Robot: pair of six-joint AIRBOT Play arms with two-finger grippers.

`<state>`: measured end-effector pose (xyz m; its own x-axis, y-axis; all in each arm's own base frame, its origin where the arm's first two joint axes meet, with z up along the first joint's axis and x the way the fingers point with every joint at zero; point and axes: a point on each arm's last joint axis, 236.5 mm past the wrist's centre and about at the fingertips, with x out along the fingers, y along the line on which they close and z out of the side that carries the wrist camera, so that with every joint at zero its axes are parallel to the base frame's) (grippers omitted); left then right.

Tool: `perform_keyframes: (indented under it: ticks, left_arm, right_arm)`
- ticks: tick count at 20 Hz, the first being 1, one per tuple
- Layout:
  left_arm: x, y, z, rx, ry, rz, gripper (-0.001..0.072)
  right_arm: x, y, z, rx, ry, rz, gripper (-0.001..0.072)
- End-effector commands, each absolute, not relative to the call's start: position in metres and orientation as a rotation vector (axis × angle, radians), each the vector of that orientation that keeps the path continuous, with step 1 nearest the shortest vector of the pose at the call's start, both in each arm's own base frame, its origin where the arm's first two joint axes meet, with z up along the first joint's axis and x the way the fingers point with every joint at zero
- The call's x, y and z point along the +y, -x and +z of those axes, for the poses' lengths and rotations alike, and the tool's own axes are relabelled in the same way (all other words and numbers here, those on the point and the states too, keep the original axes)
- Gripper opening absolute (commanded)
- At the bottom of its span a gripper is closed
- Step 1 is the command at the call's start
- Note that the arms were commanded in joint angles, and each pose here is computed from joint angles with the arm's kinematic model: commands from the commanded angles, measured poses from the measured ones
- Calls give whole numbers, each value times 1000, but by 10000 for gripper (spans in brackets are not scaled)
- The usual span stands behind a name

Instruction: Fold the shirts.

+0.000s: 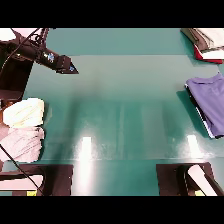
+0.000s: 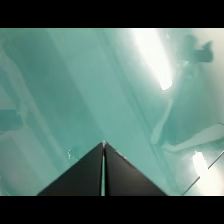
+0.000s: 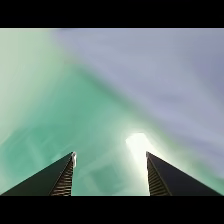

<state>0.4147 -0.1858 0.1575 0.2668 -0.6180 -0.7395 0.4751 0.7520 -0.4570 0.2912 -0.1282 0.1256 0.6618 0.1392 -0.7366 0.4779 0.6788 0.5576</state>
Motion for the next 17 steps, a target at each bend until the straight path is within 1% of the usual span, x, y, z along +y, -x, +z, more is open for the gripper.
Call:
perform_keyframes:
  ticks: [1, 2, 3, 5, 6, 7, 11, 17]
  left_arm:
    - [-190, -410, 159, 1087, 181, -760, 23]
    - [-191, -410, 160, 1085, 183, -762, 23]
    - [-191, -410, 160, 1085, 183, -762, 23]
    - [-191, -410, 160, 1085, 183, -762, 23]
    - [-191, -410, 160, 1085, 183, -762, 23]
    - [-191, -410, 160, 1085, 183, -762, 23]
    - [-191, -410, 160, 1085, 183, -762, 23]
    - [-191, -410, 160, 1085, 183, -762, 23]
  right_arm:
    - [-26, -318, 159, 835, -759, 102, 504]
    - [5, -319, 163, 855, -712, 185, 502]
    - [33, -319, 168, 864, -670, 259, 459]
    - [84, -319, 177, 852, -590, 393, 137]
    - [105, -319, 182, 839, -562, 446, 59]
    - [125, -317, 186, 831, -537, 500, 22]
    - [177, -301, 190, 841, -477, 641, 20]
    - [185, -295, 190, 851, -467, 666, 21]
